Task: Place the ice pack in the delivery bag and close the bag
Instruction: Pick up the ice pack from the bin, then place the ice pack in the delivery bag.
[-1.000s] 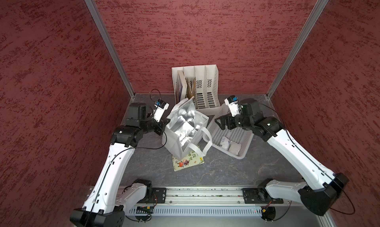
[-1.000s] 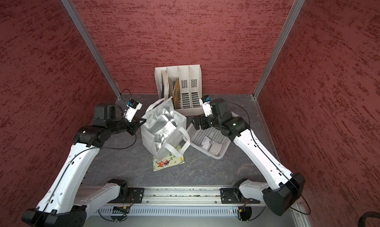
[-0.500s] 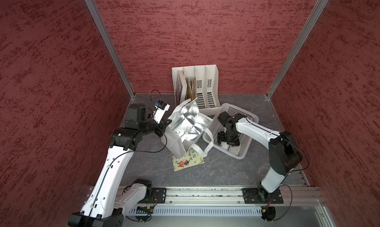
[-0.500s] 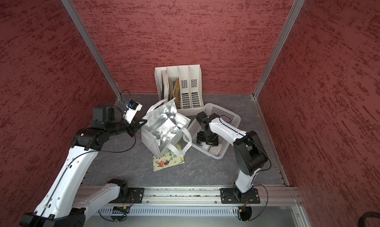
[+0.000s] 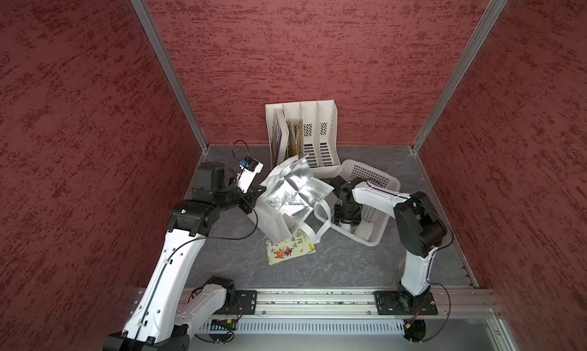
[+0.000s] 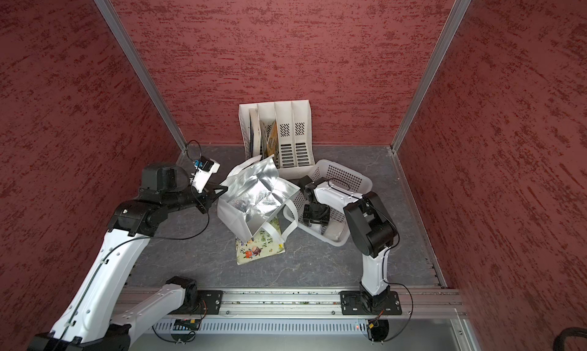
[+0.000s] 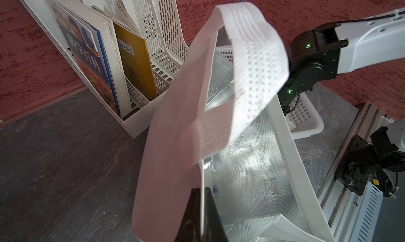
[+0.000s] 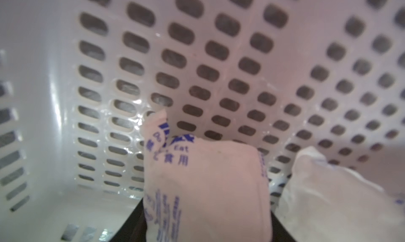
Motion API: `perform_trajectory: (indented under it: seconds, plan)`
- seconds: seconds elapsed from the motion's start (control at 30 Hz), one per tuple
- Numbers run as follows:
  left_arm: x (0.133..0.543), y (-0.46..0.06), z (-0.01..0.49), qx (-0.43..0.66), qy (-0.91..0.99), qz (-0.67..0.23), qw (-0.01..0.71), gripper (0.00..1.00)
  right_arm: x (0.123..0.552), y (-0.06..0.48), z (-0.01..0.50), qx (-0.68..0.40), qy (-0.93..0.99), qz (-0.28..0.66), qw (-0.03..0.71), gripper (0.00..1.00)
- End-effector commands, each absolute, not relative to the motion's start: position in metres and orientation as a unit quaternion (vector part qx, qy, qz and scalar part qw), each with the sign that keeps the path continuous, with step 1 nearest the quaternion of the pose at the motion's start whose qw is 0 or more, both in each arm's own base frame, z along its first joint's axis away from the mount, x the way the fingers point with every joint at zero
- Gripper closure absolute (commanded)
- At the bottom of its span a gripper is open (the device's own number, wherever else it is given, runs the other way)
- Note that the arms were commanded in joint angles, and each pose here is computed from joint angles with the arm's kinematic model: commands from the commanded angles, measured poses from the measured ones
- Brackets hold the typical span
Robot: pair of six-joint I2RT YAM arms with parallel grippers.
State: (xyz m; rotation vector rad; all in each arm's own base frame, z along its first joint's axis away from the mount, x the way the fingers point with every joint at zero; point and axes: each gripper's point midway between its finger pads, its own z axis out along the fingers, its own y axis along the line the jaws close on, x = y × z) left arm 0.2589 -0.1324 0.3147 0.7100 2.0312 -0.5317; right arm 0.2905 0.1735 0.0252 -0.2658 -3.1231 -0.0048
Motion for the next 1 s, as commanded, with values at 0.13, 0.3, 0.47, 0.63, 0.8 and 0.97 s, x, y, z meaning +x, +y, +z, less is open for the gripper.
perform_trajectory:
  seconds: [0.13, 0.3, 0.47, 0.63, 0.8, 0.97]
  plan:
    - [0.257, -0.139, 0.331, 0.295, 0.800, -0.227, 0.471, 1.00, 0.309, 0.144, 0.121, -0.081, -0.980, -0.009, -0.179, 0.70]
    - [0.266, -0.137, 0.326, 0.279, 0.807, -0.221, 0.472, 1.00, 0.296, 0.191, 0.261, 0.035, -0.901, -0.244, -0.357, 0.70]
    - [0.272, -0.136, 0.326, 0.271, 0.811, -0.216, 0.472, 1.00, 0.249, 0.285, 0.330, 0.201, -0.804, -0.411, -0.379, 0.69]
    - [0.269, -0.137, 0.325, 0.268, 0.811, -0.222, 0.471, 1.00, 0.259, 0.349, 0.303, 0.246, -0.823, -0.376, -0.349, 0.60]
    - [0.263, -0.135, 0.326, 0.267, 0.810, -0.222, 0.472, 1.00, 0.267, 0.386, 0.251, 0.274, -0.867, -0.310, -0.276, 0.28]
    - [0.256, -0.133, 0.326, 0.265, 0.808, -0.221, 0.478, 1.00, 0.258, 0.376, 0.272, 0.294, -0.848, -0.318, -0.306, 0.02]
